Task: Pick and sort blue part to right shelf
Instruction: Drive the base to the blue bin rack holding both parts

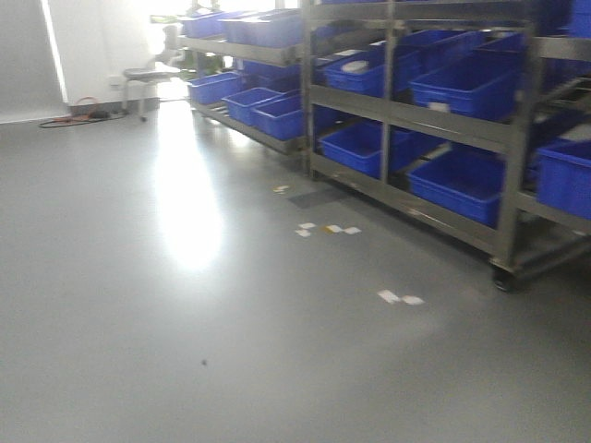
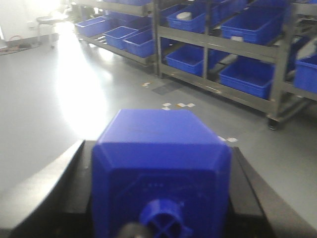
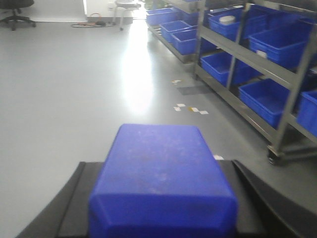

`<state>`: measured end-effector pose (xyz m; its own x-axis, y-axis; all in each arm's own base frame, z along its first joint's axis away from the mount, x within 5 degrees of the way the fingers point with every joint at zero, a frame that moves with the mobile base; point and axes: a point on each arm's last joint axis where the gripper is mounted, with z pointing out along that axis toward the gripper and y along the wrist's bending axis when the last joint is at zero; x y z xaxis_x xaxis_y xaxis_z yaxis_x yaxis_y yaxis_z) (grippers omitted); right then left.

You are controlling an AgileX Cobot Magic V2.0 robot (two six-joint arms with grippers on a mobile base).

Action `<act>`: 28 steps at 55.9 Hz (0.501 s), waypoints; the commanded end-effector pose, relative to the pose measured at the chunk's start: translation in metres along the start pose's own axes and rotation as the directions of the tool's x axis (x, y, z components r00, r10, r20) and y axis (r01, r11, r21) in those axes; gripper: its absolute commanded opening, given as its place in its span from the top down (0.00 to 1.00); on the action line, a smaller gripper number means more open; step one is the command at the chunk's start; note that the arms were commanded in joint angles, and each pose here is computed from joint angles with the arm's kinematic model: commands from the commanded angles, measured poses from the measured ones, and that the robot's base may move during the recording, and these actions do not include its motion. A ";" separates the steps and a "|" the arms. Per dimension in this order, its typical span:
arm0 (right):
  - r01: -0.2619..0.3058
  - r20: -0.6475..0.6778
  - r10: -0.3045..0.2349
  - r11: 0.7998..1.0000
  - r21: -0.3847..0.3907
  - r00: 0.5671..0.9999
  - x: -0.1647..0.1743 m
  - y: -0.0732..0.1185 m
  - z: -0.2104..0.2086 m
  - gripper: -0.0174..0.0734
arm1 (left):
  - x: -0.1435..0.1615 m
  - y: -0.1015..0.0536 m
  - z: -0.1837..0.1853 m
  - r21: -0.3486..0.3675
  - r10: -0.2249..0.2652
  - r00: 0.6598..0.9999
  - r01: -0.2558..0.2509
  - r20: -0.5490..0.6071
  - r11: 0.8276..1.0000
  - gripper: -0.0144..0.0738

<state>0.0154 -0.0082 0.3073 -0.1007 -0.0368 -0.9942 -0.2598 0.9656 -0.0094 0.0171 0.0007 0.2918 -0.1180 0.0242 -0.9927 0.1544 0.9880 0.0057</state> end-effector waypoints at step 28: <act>0.023 0.102 -0.022 1.000 -0.003 0.995 -0.016 0.000 -0.002 0.56 | -0.015 -0.001 -0.002 0.011 -0.004 0.995 0.003 0.097 1.000 0.49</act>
<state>0.0154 -0.0082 0.3073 -0.1007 -0.0368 -0.9942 -0.2598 0.9656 -0.0094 0.0168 0.0008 0.2918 -0.1164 0.0239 -0.9929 0.1544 0.9880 0.0056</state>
